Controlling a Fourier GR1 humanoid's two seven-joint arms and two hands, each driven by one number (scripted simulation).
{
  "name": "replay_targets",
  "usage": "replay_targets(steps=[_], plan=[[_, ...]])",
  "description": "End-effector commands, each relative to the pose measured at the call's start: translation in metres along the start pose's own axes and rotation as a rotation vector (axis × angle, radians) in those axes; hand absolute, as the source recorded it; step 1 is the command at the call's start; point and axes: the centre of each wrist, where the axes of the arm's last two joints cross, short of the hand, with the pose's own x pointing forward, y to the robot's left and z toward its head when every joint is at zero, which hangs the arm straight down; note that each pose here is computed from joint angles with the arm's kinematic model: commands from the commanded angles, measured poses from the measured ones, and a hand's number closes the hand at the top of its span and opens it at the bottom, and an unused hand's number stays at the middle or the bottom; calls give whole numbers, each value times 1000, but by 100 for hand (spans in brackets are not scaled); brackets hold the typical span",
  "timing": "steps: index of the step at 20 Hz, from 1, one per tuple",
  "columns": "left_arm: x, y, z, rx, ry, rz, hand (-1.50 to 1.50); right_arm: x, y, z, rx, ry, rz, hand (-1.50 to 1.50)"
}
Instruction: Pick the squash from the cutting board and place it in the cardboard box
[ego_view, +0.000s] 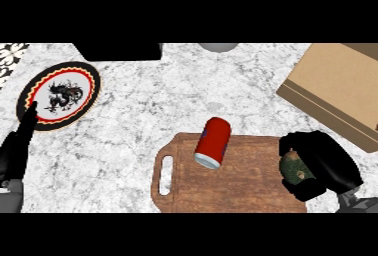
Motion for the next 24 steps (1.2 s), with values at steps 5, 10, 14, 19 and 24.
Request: replay_targets(steps=[5,10,14,19,24], plan=[[1,0,1,9,-4,14,0,-149,-91,49,-172,238,48,150],[-2,6,2,-2,-16,3,0,-195,-148,79,-425,155,11,150],[4,1,-3,-17,-23,19,0,-228,-171,107,-478,52,-41,150],[16,-14,-2,-57,-64,12,0,-262,-187,134,-474,-22,-166,150],[33,-15,-16,-77,-92,3,0,-270,-201,112,-481,-25,-308,150]])
